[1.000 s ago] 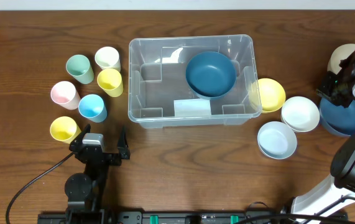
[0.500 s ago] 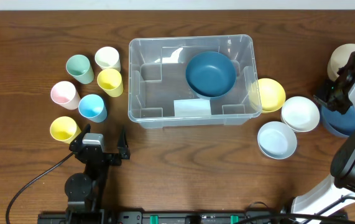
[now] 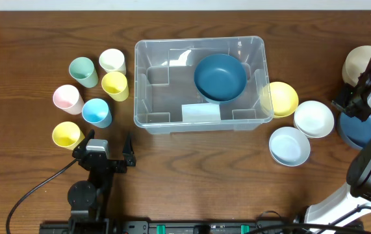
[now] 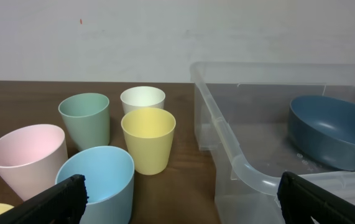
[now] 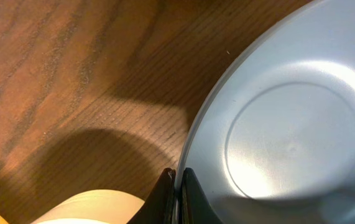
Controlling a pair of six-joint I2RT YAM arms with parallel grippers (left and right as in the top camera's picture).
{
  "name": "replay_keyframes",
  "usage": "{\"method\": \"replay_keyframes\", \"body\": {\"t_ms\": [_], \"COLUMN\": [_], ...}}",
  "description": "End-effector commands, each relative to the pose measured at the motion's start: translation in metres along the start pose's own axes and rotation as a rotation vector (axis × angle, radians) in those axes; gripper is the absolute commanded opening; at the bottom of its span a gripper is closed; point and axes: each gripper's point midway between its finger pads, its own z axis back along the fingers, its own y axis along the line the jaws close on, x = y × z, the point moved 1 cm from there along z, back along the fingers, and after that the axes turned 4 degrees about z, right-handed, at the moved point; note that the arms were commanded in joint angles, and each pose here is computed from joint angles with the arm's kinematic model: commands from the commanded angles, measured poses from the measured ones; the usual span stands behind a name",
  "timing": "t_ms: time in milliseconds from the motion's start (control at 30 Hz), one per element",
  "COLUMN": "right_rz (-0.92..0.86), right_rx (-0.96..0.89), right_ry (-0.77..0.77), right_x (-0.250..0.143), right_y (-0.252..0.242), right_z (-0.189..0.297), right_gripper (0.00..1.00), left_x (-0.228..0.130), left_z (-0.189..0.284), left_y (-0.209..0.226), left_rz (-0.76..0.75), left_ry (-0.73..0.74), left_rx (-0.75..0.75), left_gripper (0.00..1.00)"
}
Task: Pack container
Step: 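Move the right gripper to the light blue bowl and grasp its rim, then carry the light blue bowl over and stack it in the teal bowl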
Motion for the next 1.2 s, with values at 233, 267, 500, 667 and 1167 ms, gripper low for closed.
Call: {"method": "replay_keyframes", "body": {"t_ms": [233,267,500,667,1167], "right_rz": [-0.074,-0.078,-0.067,0.143,0.761], "right_rx": [0.064,0.068,0.206,0.439,0.318], "right_ry": [-0.07,-0.082,-0.192,-0.215,-0.354], "right_x": [0.017,0.018,0.018,-0.004,-0.098], "right_y": [0.003,0.003,0.02,0.078,0.207], "right_z": [0.066,0.075,0.143,0.183,0.224], "right_gripper": [0.01,0.01,0.01,0.01,0.01], "left_x": [-0.014,-0.014,-0.014,-0.014,-0.014], "left_z": [-0.001,-0.001,-0.001,-0.001,-0.001], "left_y": [0.001,0.001,0.001,0.001,0.001], "left_rz": [-0.005,-0.005,-0.005,-0.005,-0.005], "left_ry": [0.044,0.044,0.044,0.044,0.044], "left_rx": [-0.002,-0.002,-0.002,-0.002,-0.002], "left_gripper": [0.98,0.98,0.98,0.98,0.98]}}
